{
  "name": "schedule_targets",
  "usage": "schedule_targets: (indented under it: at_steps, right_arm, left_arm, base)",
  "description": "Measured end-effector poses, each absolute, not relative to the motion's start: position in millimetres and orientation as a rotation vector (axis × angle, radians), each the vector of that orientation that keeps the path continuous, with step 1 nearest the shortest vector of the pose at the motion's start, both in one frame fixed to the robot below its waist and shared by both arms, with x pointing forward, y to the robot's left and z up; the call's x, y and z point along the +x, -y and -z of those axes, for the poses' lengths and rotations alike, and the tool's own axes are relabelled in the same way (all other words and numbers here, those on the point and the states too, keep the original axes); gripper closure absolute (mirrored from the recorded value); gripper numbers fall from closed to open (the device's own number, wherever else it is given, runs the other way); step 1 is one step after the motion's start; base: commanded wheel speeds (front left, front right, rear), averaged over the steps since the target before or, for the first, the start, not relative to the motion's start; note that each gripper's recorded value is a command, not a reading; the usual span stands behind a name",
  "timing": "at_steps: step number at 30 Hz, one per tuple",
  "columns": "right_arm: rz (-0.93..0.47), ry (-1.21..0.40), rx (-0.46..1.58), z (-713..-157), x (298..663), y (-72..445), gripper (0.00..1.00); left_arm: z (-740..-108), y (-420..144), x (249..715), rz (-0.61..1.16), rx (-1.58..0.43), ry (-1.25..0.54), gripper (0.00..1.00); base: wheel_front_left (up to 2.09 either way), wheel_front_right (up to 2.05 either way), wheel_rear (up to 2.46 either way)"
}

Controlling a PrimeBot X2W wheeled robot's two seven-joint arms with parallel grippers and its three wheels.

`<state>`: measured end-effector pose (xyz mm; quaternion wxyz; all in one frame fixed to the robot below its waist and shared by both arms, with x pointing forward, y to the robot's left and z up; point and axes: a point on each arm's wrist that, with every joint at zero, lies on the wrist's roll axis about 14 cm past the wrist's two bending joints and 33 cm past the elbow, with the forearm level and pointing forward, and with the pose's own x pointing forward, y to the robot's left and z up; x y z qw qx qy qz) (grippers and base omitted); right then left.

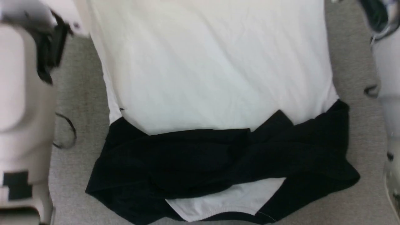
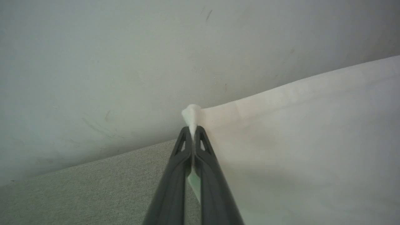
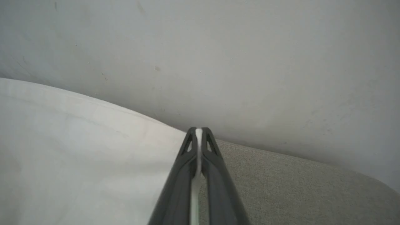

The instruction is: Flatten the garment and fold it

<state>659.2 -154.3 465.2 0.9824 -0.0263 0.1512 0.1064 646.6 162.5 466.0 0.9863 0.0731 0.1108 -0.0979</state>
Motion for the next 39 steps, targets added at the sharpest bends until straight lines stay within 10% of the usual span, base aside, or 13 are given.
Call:
schedule_targets:
  at_steps: [16, 39]
  right_arm:
    - [-0.202, -0.262, 0.02, -504, 506, 190, 1.0]
    - [-0.012, -0.657, 0.138, -415, 338, 208, 1.0]
  left_arm:
    - [-499, -151, 486, 0.24, -0.005, -0.193, 1.0]
    - [-413, -162, 350, 0.094, -0.193, -0.464, 1.0]
  base:
    - [0.0, 0.0, 0.0]
    - [0.0, 0.0, 0.0]
